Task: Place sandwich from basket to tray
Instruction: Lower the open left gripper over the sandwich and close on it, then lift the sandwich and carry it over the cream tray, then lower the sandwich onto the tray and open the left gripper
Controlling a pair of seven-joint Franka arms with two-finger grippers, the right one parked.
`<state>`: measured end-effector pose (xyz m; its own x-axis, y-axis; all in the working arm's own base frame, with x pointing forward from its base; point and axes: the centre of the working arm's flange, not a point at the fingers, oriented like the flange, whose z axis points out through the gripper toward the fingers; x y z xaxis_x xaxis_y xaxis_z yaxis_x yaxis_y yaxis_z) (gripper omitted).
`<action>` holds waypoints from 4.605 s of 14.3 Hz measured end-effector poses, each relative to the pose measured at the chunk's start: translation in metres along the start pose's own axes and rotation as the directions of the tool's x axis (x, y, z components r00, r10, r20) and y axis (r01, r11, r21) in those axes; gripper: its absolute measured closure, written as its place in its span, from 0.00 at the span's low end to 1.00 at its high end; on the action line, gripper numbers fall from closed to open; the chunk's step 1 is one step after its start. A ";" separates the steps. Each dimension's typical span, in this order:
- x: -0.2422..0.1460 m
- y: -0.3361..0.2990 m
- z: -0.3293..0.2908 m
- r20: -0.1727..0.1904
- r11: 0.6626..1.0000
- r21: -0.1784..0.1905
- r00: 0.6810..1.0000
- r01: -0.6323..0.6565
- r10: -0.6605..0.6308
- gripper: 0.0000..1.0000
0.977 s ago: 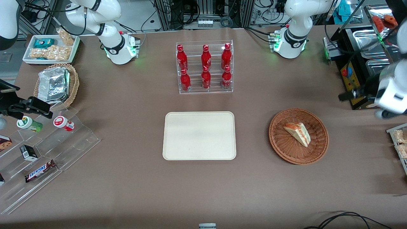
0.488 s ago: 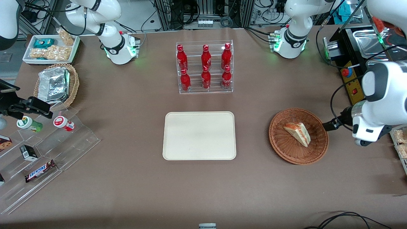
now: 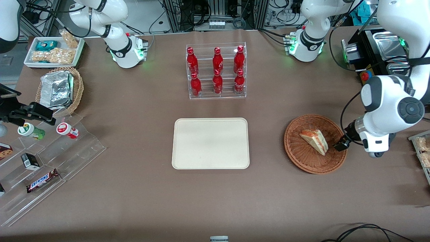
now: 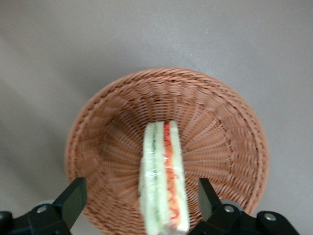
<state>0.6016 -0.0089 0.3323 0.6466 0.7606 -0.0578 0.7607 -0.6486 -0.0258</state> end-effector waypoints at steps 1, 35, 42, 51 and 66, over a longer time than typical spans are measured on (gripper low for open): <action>-0.003 0.005 0.005 -0.002 1.000 -0.007 1.000 0.023 -0.023 0.00; -0.205 0.166 -0.025 0.002 0.954 0.081 0.957 -0.290 0.290 0.78; -0.359 0.267 0.043 0.045 0.827 0.032 0.828 -0.561 0.560 0.81; -0.431 0.298 0.120 0.057 0.766 -0.006 0.764 -0.643 0.643 0.56; -0.358 0.295 0.004 -0.030 0.794 0.035 0.793 -0.607 0.608 0.00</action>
<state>0.5943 -0.4731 0.3417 0.9772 0.2101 -0.0315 0.2095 -0.9776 -0.0207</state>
